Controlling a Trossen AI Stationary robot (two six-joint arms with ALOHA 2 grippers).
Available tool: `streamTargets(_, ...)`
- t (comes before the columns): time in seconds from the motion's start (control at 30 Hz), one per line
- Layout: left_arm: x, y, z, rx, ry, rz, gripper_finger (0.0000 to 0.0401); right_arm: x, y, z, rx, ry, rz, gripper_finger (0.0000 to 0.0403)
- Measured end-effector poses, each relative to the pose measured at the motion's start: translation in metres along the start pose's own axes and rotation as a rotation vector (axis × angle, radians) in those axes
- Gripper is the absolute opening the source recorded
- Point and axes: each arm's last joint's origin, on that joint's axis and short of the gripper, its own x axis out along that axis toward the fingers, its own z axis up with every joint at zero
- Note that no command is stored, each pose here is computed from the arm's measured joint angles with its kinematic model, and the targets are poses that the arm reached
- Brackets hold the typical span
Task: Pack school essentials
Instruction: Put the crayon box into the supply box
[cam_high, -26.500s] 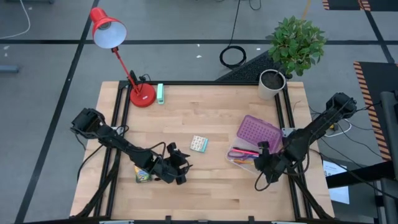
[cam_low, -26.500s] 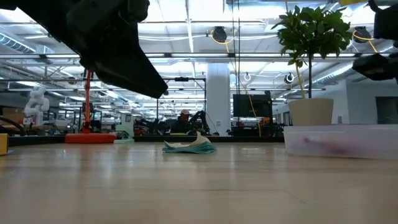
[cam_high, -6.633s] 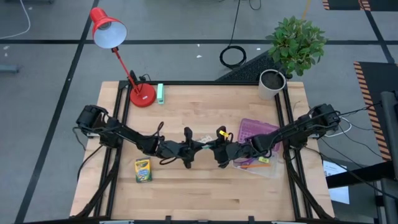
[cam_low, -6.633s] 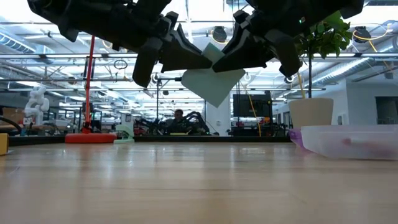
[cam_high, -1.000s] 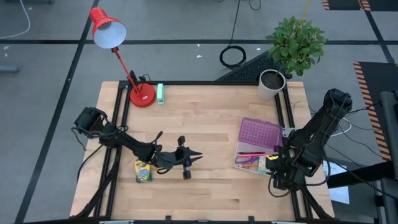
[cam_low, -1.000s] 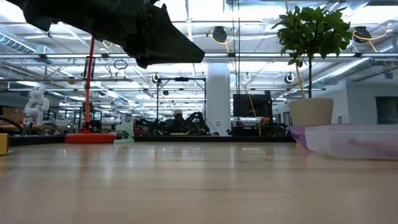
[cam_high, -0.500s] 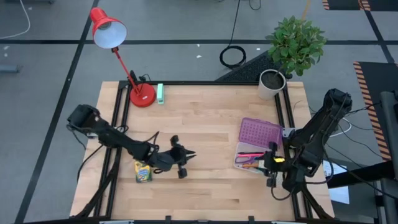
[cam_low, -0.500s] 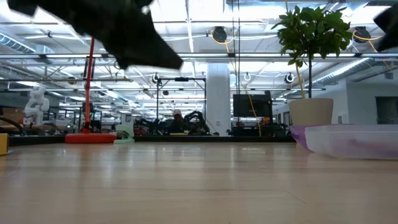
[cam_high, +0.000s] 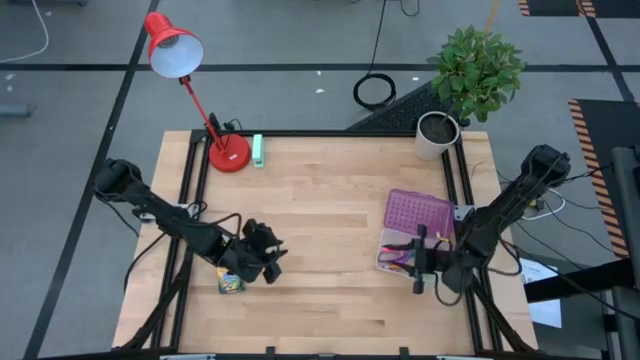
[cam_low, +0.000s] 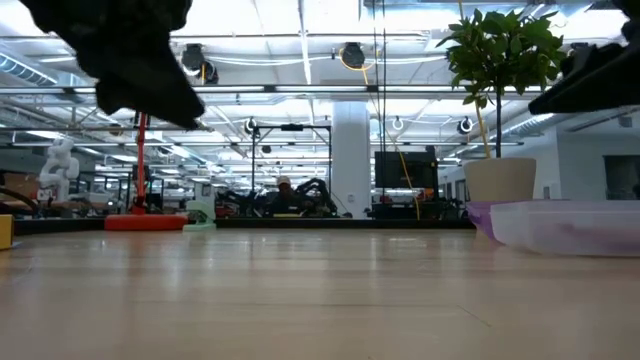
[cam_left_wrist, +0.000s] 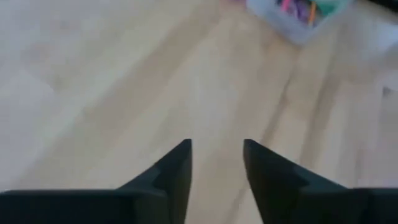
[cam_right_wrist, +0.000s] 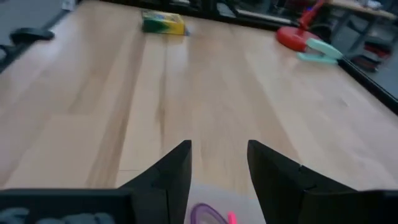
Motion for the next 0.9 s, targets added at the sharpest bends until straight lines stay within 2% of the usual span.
streamTargets(0.1,-0.001,0.004,-0.002,-0.115,0.061,0.008,0.0185,0.005,-0.005,-0.004,0.03,-0.061,0.008,0.0148)
streamTargets(0.2,-0.002,0.007,-0.003,-0.209,0.15,0.029,0.02,0.008,-0.012,-0.007,0.064,-0.116,-0.009,0.0148)
streamTargets(0.47,-0.014,0.02,0.0,-0.301,0.415,0.197,0.0183,0.015,-0.02,-0.008,0.075,-0.141,0.02,0.0148)
streamTargets(0.57,-0.018,0.026,-0.001,-0.368,0.458,0.293,0.0178,0.016,-0.021,-0.008,0.079,-0.14,0.009,0.0148)
streamTargets(0.63,-0.019,0.025,-0.001,-0.413,0.457,0.292,0.0178,0.016,-0.022,-0.007,0.084,-0.143,0.007,0.0148)
streamTargets(0.73,-0.021,0.022,-0.004,-0.435,0.528,0.279,0.0178,0.016,-0.021,-0.007,0.085,-0.142,0.033,0.0148)
streamTargets(0.9,-0.027,0.024,-0.01,-0.579,0.573,0.361,0.0205,0.016,-0.021,-0.007,0.088,-0.145,0.035,0.0148)
